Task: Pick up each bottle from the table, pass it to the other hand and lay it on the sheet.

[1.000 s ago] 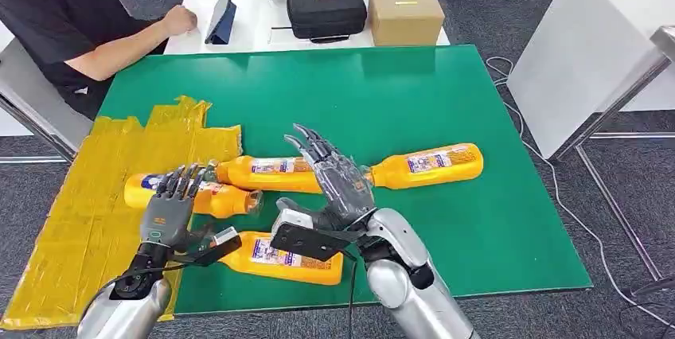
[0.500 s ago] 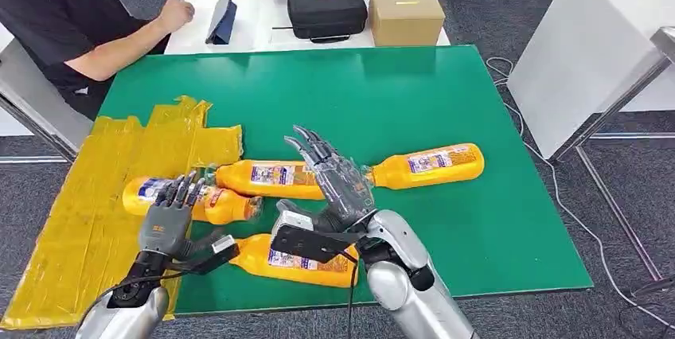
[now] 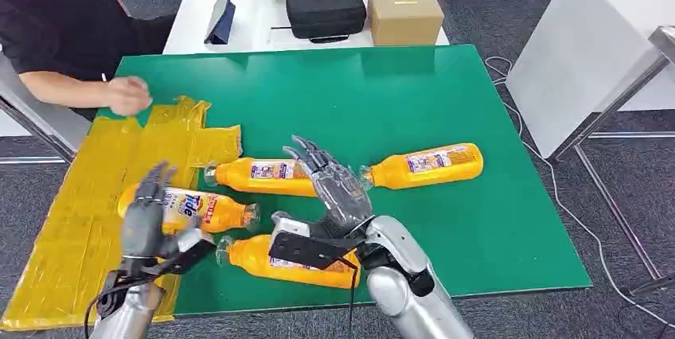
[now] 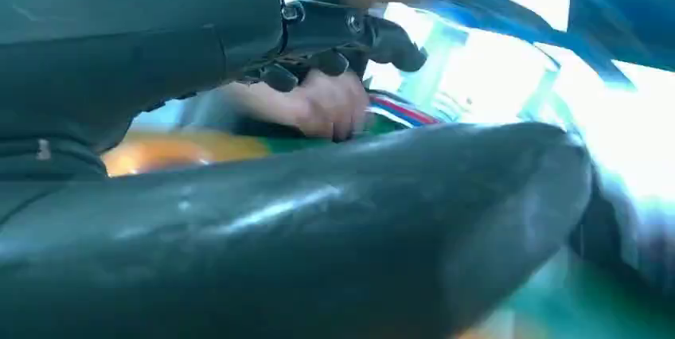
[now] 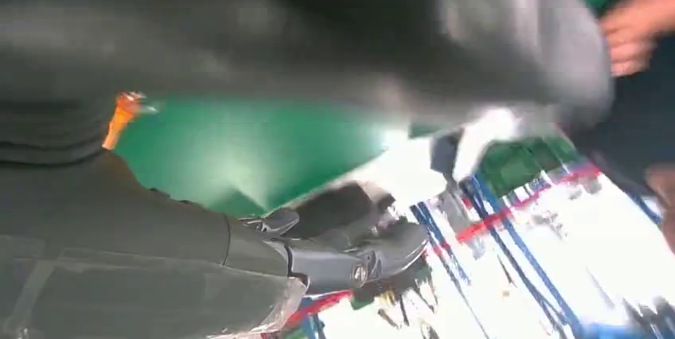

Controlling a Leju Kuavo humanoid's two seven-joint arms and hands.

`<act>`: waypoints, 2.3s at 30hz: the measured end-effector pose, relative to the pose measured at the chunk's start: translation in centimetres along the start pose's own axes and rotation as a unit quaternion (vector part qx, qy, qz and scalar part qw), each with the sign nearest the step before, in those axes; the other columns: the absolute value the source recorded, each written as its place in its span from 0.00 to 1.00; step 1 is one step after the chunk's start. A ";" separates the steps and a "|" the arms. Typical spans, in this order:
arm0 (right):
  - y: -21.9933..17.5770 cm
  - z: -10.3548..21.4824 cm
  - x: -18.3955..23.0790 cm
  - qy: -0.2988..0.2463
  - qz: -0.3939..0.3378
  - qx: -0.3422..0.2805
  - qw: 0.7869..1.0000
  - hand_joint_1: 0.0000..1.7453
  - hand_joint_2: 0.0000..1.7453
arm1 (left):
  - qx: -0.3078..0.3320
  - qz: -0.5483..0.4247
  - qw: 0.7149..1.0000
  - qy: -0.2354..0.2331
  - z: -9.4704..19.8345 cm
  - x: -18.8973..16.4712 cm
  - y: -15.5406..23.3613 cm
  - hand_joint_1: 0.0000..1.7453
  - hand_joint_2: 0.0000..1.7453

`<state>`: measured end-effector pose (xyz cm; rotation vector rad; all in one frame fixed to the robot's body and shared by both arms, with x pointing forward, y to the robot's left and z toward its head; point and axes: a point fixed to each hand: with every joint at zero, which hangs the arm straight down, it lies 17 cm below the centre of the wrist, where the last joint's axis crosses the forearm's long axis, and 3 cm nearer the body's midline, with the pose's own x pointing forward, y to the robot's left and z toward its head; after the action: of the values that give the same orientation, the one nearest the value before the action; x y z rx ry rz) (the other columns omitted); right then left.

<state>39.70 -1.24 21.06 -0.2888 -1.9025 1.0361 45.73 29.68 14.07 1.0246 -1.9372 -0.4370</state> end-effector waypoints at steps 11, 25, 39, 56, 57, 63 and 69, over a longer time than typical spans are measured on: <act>7.2 5.4 -5.8 0.097 0.031 0.086 0.991 0.00 1.00 | 0.301 0.428 0.848 0.081 0.3 2.4 15.1 0.00 0.00; 14.2 8.3 -7.0 0.127 0.062 0.196 0.970 0.00 1.00 | 0.287 0.418 0.862 0.015 0.5 7.7 17.0 0.00 0.00; 14.1 7.9 -11.8 0.192 0.214 0.185 0.940 0.00 1.00 | 0.297 0.439 0.848 0.013 0.7 8.6 17.5 0.00 0.00; 14.4 8.1 -12.0 0.195 0.230 0.196 0.933 1.00 1.00 | 0.307 0.439 0.844 0.014 1.1 8.5 18.2 0.00 0.00; 14.5 8.2 -12.1 0.195 0.231 0.198 0.933 1.00 1.00 | 0.308 0.439 0.844 0.015 1.1 8.5 18.2 0.00 0.00; 14.6 8.3 -12.1 0.195 0.232 0.201 0.931 1.00 1.00 | 0.309 0.438 0.844 0.018 1.5 8.3 18.3 0.00 0.00; 14.5 8.6 -11.8 0.199 0.229 0.201 0.932 1.00 1.00 | 0.311 0.435 0.845 0.021 1.6 8.0 18.4 0.00 0.00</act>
<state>36.20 -3.65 0.92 -0.6670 -1.2451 1.5164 33.18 34.21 29.19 0.3901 -2.3050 0.7644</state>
